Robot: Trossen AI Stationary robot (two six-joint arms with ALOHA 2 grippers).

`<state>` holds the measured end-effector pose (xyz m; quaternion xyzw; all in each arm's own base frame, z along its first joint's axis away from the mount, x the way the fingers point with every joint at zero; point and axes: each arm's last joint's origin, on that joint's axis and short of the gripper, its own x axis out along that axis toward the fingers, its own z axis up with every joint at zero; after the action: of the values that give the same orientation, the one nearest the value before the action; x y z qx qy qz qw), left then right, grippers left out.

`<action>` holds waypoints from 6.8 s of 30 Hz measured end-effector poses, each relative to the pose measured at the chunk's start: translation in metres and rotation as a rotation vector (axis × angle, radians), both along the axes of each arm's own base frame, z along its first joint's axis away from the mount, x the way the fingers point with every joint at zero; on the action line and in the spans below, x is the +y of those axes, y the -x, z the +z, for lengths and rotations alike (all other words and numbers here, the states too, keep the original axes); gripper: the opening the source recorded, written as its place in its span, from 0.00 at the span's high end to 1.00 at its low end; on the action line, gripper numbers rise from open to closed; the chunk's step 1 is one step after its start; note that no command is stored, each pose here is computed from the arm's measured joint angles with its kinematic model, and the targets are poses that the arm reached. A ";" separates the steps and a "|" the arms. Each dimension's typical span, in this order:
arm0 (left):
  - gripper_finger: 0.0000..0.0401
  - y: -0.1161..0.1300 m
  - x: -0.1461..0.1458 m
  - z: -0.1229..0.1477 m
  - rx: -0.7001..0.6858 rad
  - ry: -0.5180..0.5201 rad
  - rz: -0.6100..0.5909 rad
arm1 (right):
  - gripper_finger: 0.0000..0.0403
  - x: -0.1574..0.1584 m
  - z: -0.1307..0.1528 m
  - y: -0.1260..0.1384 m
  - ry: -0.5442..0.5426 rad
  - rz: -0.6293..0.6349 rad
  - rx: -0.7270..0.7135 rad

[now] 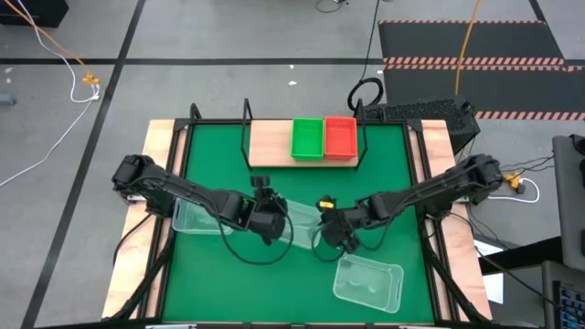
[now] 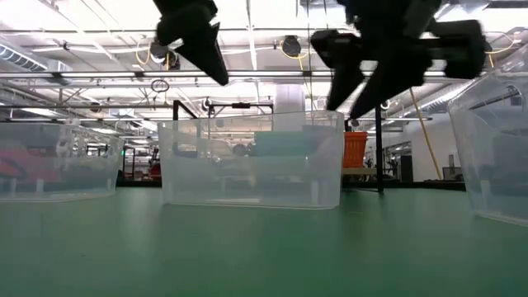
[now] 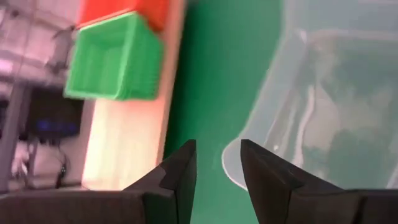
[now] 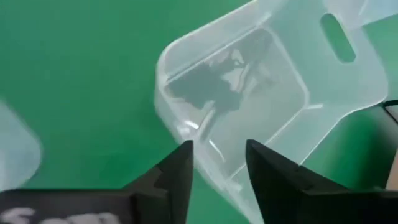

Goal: Stack baskets on shelf by color
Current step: Put the bottom right transparent bin on the shelf

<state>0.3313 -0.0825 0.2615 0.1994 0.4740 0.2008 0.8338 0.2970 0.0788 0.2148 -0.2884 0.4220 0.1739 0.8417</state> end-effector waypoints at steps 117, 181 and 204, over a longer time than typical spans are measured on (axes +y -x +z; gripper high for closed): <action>0.68 0.059 0.037 0.040 -0.209 -0.180 0.492 | 0.99 0.049 0.000 0.091 -0.461 -0.571 0.174; 0.68 0.180 0.068 0.028 -0.565 -0.058 0.647 | 1.00 -0.196 0.030 -0.142 -0.180 -0.553 -0.221; 0.68 0.179 0.069 0.029 -0.562 -0.061 0.639 | 0.99 -0.219 0.027 -0.135 -0.249 -0.616 -0.242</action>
<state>0.1526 -0.0140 0.2904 0.0047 0.2602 0.5098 0.8200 0.4322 -0.1402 0.2416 -0.0611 0.3619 -0.0732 0.9273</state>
